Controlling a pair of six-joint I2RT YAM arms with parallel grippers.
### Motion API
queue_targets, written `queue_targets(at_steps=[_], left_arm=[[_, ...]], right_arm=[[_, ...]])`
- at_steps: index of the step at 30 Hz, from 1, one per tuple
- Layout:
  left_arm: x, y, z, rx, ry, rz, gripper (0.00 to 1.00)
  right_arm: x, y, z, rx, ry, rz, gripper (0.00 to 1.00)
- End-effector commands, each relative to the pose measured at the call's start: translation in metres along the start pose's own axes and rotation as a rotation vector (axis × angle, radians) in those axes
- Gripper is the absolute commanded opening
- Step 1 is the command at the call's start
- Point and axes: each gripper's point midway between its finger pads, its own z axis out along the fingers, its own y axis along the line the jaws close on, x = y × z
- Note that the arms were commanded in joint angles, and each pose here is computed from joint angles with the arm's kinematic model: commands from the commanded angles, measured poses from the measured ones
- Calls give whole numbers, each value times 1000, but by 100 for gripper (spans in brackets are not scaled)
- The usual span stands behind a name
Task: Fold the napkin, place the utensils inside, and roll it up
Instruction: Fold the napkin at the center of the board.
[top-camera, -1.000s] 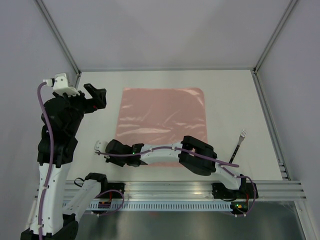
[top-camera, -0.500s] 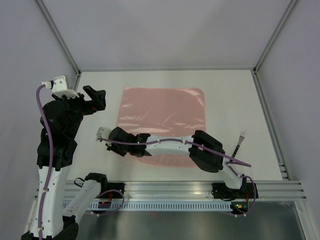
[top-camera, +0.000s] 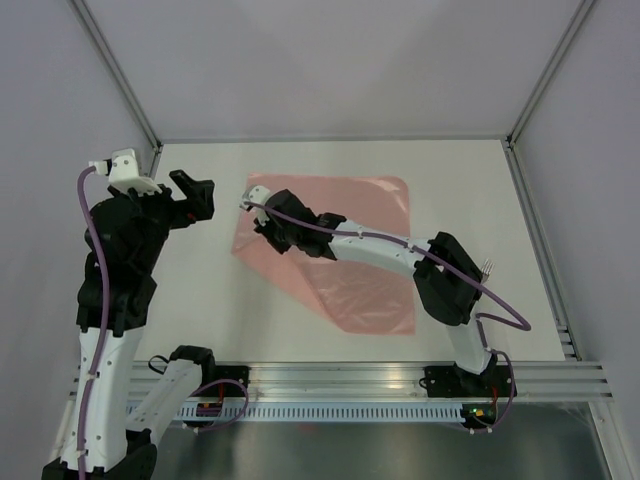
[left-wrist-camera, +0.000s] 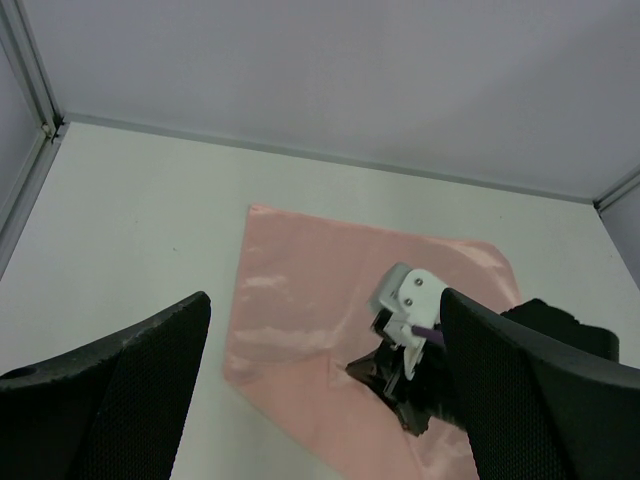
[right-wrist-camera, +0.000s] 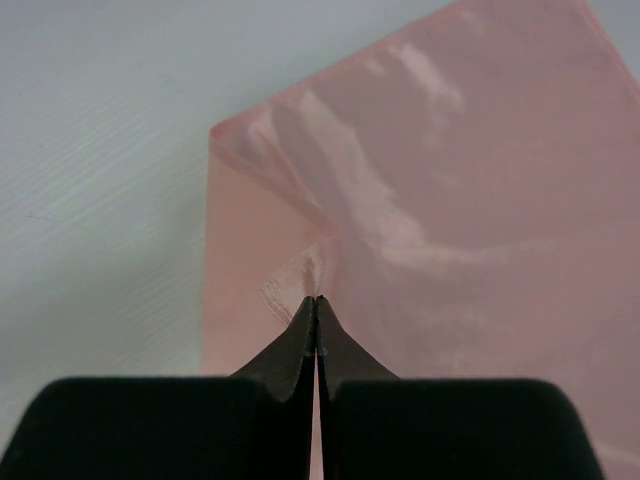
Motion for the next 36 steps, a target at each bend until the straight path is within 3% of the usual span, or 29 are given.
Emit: queue_targets(at_steps=[1, 19, 36], left_arm=[[2, -4, 7, 32, 2, 16, 100], [16, -14, 26, 90, 43, -4, 100], [22, -17, 35, 104, 65, -9, 100]], right_arm=[[3, -41, -21, 56, 13, 24, 0], [66, -193, -53, 304, 88, 141, 0], [90, -267, -72, 429, 79, 202, 0]])
